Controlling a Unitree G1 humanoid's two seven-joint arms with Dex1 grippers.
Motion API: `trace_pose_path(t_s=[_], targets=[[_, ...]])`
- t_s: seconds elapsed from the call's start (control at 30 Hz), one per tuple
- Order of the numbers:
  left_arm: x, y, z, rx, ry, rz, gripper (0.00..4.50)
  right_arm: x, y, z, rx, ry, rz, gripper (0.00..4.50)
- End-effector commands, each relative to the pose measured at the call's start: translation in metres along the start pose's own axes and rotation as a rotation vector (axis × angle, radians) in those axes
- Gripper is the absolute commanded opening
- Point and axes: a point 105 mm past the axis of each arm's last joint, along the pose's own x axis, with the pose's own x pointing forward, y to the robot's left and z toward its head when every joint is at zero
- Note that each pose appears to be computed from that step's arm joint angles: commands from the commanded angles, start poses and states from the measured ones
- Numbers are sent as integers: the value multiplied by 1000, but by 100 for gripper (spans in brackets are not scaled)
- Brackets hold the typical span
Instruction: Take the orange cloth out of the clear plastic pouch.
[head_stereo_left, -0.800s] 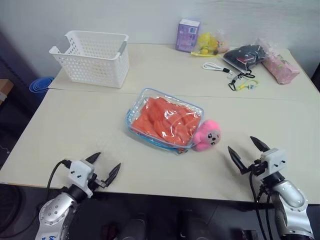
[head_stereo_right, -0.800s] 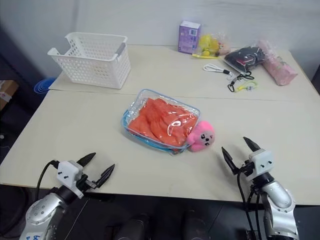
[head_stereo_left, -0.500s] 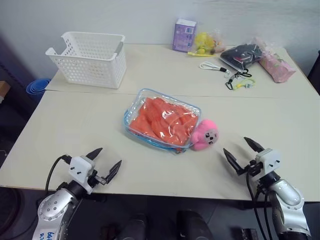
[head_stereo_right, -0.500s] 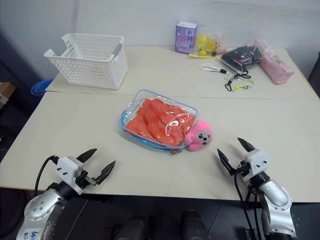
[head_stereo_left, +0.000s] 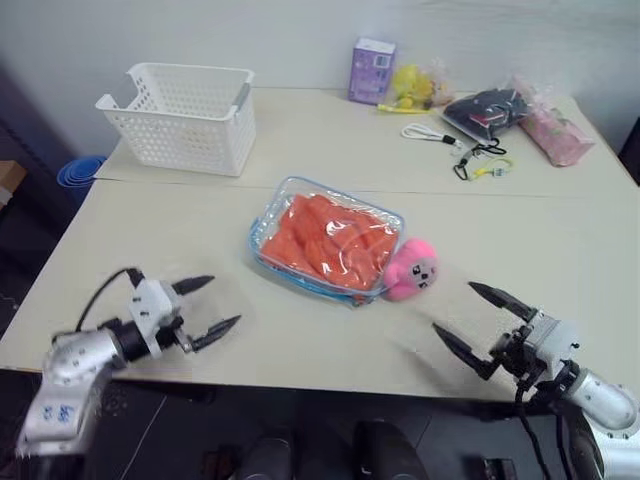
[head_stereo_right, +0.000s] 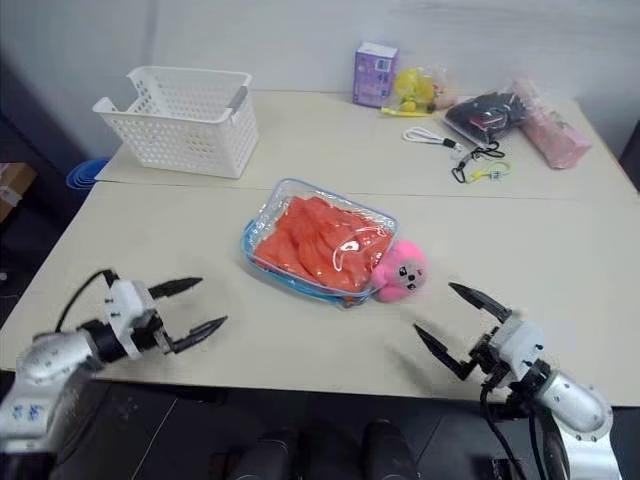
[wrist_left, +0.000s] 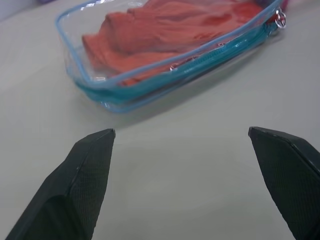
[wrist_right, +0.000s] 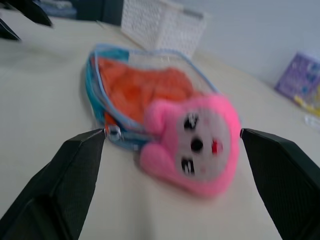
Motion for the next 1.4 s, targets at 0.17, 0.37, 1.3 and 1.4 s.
trace_pose_path(t_s=[0.17,0.37,1.3,1.4], targets=[[63,30,0,302,34,-184,449,-10,8,4,-54,19,23,450],[108,42,2,363,47,-234,410,-17,9,1,-68,61,-24,450],[192,-111,63,-138,-52,-413,2,-111,-19,-6,16,402,-271,450],[192,-110,64,-165,-53,-397,54,-116,-24,-9,78,410,-288,450]])
